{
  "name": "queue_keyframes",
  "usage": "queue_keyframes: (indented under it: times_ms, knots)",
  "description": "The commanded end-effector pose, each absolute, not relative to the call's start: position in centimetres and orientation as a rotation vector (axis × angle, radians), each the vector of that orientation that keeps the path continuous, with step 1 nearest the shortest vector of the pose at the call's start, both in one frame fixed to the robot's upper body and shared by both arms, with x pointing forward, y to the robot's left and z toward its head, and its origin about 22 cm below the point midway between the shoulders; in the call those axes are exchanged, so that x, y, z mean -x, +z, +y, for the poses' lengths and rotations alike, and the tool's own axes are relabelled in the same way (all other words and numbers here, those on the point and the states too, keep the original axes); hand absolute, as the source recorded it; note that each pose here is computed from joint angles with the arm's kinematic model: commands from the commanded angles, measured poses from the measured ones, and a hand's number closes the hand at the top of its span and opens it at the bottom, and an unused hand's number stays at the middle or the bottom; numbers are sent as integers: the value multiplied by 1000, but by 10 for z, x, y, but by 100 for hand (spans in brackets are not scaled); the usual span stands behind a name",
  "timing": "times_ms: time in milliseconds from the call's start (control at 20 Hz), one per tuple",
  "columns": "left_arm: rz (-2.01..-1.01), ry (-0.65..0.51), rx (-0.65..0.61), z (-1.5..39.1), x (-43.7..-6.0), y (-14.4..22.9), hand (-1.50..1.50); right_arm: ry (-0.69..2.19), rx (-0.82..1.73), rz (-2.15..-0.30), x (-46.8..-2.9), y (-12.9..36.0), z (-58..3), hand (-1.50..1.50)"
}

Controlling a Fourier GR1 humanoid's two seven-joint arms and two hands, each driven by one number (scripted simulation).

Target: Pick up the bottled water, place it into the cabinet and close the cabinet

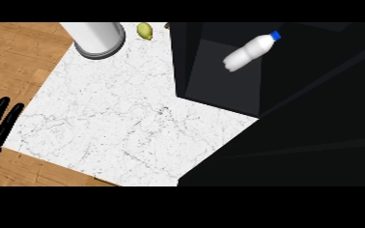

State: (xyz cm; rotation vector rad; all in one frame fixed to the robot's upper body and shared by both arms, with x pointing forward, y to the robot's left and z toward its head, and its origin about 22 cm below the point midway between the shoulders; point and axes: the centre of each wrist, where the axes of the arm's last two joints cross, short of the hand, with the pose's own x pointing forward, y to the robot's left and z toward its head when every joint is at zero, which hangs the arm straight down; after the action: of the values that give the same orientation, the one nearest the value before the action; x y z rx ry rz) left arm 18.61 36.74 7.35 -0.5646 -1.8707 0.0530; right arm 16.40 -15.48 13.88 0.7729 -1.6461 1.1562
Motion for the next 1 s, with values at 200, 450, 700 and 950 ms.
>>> queue_keyframes:
  times_ms: [200,450,700,950]
  knots:
    - [-1848,62,551,374,-183,69,-150,1019,-616,-1552,-217,132,-120,150]
    - [-1869,87,538,376,-183,67,-150,859,-522,-1614,-250,140,-113,150]
    - [-1865,104,539,379,-181,67,-150,691,-391,-1635,-292,157,-97,150]
    - [-1862,106,569,378,-181,62,-150,522,-310,-1640,-335,178,-83,150]
